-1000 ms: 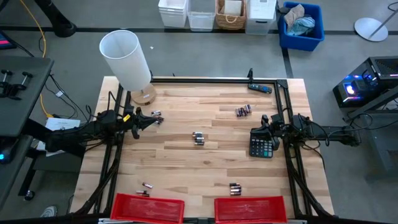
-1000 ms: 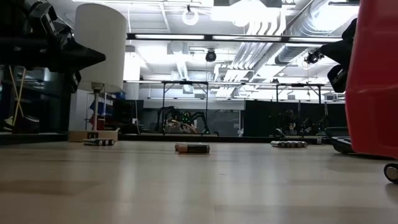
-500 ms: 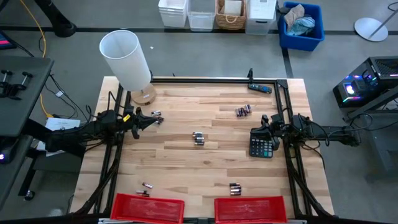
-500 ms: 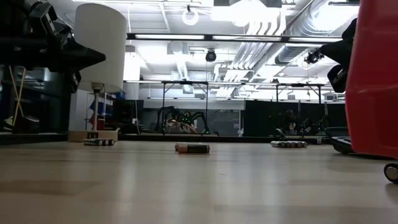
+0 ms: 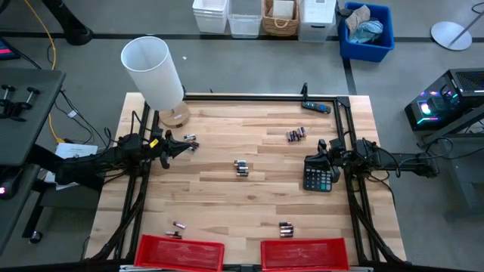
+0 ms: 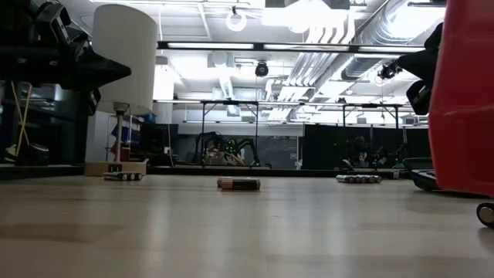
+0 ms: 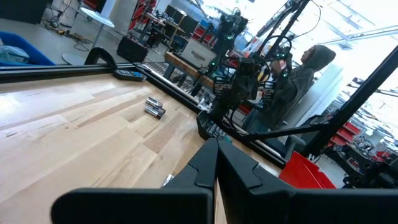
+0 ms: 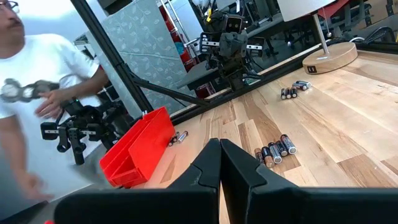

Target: Sort batteries

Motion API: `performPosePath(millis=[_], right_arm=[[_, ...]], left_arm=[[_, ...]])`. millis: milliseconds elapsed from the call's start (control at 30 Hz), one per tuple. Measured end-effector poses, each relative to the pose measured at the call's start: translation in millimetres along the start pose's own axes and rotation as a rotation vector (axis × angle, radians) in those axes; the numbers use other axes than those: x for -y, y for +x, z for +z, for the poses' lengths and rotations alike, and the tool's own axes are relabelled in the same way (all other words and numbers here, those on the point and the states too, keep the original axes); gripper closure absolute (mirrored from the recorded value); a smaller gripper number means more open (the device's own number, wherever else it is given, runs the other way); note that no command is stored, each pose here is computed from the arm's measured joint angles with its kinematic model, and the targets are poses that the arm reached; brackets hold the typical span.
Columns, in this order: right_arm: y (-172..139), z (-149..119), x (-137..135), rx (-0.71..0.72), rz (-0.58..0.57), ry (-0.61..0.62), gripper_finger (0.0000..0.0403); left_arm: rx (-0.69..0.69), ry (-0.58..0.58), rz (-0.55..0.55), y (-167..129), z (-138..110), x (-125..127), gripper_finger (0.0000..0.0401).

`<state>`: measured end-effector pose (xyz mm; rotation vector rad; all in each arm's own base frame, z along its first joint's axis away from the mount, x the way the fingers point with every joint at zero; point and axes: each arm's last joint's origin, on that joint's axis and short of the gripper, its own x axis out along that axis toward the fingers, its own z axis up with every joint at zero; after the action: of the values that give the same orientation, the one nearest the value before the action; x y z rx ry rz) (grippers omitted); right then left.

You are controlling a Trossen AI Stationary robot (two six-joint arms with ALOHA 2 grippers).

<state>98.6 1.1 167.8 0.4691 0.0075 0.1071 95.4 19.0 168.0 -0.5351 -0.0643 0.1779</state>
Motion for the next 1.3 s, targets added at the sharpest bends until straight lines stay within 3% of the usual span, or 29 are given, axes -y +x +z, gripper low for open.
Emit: performPosePath(millis=[1300], right_arm=[[0.0, 0.1, 0.2, 0.003, -0.008, -0.025, 0.0402]], left_arm=[[0.000, 0.000, 0.000, 0.0, 0.0, 0.0, 0.0401]])
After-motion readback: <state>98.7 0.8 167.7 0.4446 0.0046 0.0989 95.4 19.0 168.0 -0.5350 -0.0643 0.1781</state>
